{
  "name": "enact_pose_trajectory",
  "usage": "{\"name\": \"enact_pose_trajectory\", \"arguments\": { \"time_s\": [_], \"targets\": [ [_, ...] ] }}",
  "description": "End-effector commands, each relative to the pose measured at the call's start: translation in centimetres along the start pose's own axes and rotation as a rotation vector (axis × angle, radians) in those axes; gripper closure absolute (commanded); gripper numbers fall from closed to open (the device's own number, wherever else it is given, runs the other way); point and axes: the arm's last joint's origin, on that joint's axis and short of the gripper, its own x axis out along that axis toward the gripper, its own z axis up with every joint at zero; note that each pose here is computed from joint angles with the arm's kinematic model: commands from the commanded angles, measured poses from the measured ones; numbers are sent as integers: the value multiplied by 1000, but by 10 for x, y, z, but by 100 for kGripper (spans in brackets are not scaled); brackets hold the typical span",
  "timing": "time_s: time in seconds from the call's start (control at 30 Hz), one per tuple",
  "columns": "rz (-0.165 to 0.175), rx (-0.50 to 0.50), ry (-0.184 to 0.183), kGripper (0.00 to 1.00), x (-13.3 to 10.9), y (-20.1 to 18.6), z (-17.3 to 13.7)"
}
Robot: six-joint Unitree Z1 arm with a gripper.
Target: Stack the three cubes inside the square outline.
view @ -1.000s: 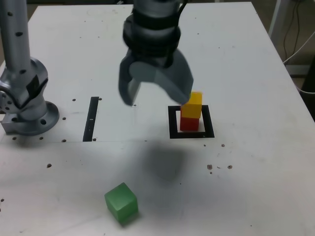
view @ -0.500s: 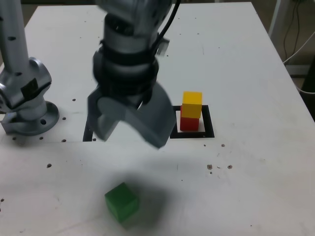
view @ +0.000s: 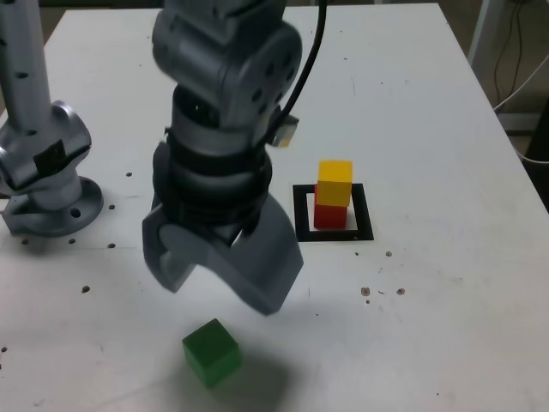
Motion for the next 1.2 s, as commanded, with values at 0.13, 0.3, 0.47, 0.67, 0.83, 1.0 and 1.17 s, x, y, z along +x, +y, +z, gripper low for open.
{"name": "enact_pose_trajectory", "arguments": {
  "time_s": [0.13, 0.3, 0.47, 0.67, 0.83, 1.0, 1.17],
  "targets": [
    [-4, 13, 7, 1, 12, -8, 4],
    [-6, 24, 2, 1, 15, -11, 5],
    [2, 69, -16, 1, 14, -14, 6],
    [42, 202, -28, 1, 14, -21, 5],
    [76, 304, -12, 1, 17, -25, 3],
    [94, 367, 0, 1, 20, -26, 4],
    [103, 384, 11, 1, 22, -26, 3]
  ]
}}
